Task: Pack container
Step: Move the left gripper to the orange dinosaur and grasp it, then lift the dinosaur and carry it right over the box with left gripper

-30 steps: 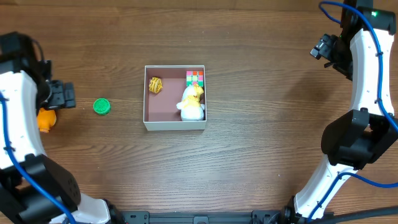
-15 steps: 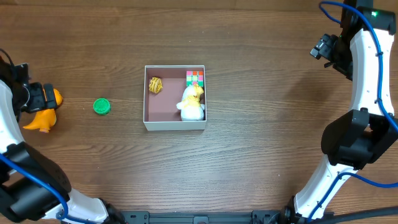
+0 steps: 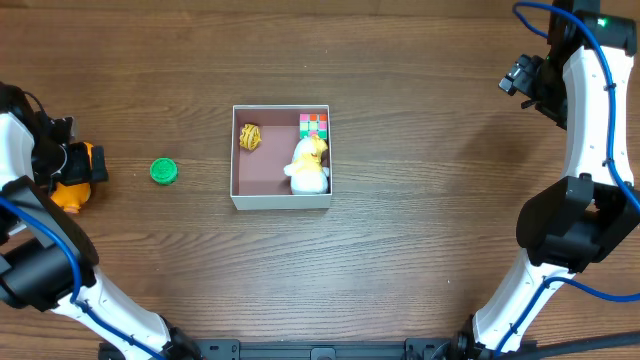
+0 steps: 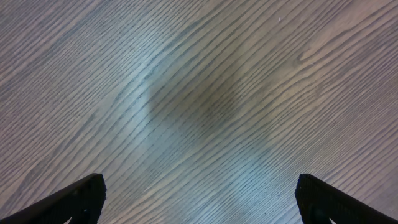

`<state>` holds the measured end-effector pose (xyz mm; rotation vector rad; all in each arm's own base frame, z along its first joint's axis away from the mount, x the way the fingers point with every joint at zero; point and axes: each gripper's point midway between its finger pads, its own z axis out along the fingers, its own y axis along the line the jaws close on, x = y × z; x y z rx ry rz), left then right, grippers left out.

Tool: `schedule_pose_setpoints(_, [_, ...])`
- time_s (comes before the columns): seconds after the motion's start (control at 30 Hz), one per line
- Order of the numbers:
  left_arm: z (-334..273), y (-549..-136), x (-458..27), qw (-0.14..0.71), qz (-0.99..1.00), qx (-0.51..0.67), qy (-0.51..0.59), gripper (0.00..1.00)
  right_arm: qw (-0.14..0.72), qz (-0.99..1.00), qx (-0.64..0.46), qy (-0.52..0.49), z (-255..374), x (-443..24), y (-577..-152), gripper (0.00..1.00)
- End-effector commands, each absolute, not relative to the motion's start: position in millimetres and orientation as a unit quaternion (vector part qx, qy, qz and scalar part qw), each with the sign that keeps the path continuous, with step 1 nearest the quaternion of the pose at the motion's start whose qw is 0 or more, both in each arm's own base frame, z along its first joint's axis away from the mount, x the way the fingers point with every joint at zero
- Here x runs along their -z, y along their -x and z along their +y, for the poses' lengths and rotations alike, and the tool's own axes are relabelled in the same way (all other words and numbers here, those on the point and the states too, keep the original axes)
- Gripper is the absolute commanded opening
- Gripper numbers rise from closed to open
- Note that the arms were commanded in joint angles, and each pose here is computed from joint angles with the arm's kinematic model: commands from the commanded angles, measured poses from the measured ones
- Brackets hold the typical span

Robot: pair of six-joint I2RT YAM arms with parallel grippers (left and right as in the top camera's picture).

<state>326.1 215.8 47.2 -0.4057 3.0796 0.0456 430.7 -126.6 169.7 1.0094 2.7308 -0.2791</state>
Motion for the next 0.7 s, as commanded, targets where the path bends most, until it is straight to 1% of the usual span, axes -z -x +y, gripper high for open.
schedule_pose_setpoints(0.0, [216,-332,-30,0.007,0.994,-0.004,0.113,1.00,0.115,0.926,0.097,-0.346,-128,-173,-431,1.00])
schedule_pose_setpoints(0.17, [217,-333,-18,-0.002,0.994,-0.003,0.107,1.00,0.115,0.926,0.097,-0.346,-128,-173,-431,1.00])
schedule_pose_setpoints(0.33, [225,-344,-17,0.022,0.994,-0.015,0.108,1.00,0.115,0.926,0.097,-0.346,-128,-173,-431,1.00])
schedule_pose_setpoints(0.67, [224,-344,-17,0.023,0.994,-0.013,0.108,1.00,0.115,0.926,0.097,-0.346,-128,-173,-431,1.00])
